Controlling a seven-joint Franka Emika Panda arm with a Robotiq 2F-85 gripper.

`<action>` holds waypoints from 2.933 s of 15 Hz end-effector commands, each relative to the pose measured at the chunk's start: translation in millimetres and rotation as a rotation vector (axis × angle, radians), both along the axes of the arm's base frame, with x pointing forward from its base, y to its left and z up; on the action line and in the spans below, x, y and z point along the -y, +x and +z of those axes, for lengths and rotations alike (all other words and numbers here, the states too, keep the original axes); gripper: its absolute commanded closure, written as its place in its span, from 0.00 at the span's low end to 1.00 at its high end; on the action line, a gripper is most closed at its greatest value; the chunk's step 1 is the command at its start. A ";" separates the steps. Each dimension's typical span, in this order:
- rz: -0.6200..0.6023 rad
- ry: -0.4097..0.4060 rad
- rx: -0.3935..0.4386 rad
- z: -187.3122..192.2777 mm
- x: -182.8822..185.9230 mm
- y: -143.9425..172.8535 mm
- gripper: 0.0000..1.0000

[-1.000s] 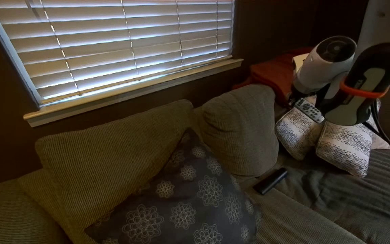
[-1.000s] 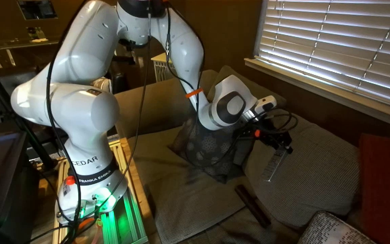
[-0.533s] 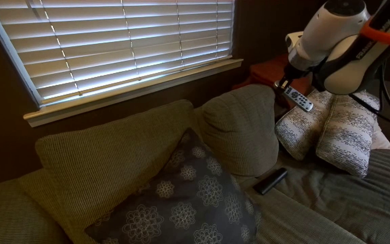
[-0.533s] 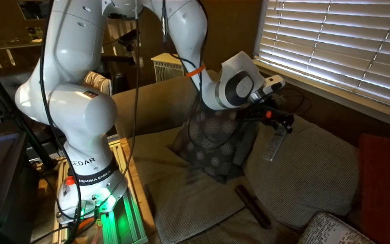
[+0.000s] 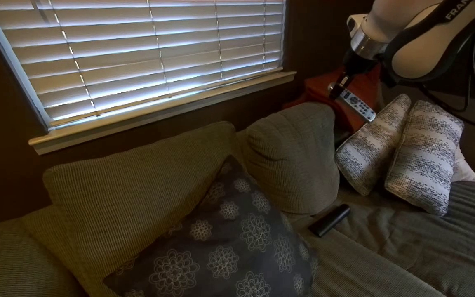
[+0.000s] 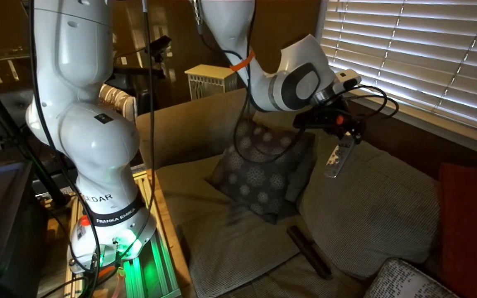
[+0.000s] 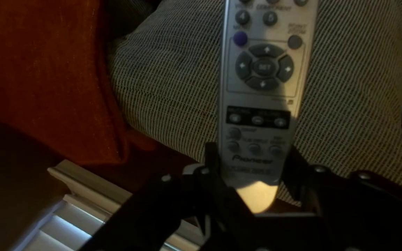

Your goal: Pick up an object and put it on another position

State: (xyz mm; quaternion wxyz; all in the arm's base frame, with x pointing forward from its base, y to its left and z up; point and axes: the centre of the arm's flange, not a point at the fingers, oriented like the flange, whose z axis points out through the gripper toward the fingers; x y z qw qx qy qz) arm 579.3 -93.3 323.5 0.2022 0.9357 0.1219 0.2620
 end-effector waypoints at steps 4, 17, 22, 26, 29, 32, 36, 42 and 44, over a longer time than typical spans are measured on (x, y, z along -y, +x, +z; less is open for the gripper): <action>0.027 0.038 0.025 5.2 1.0 3.7 0.79; 0.093 0.092 0.045 32.0 -15.2 54.9 0.79; 0.099 0.136 0.042 43.0 -10.3 90.5 0.79; 0.076 0.154 0.040 46.6 3.2 119.6 0.79; 0.045 0.160 0.037 48.8 14.6 142.8 0.79; 0.023 0.153 0.018 46.4 21.9 167.0 0.79; -0.008 0.147 -0.014 22.0 30.6 197.8 0.79; -0.024 0.143 -0.058 -8.8 36.4 187.7 0.54; -0.028 0.142 -0.058 -15.6 40.1 193.6 0.54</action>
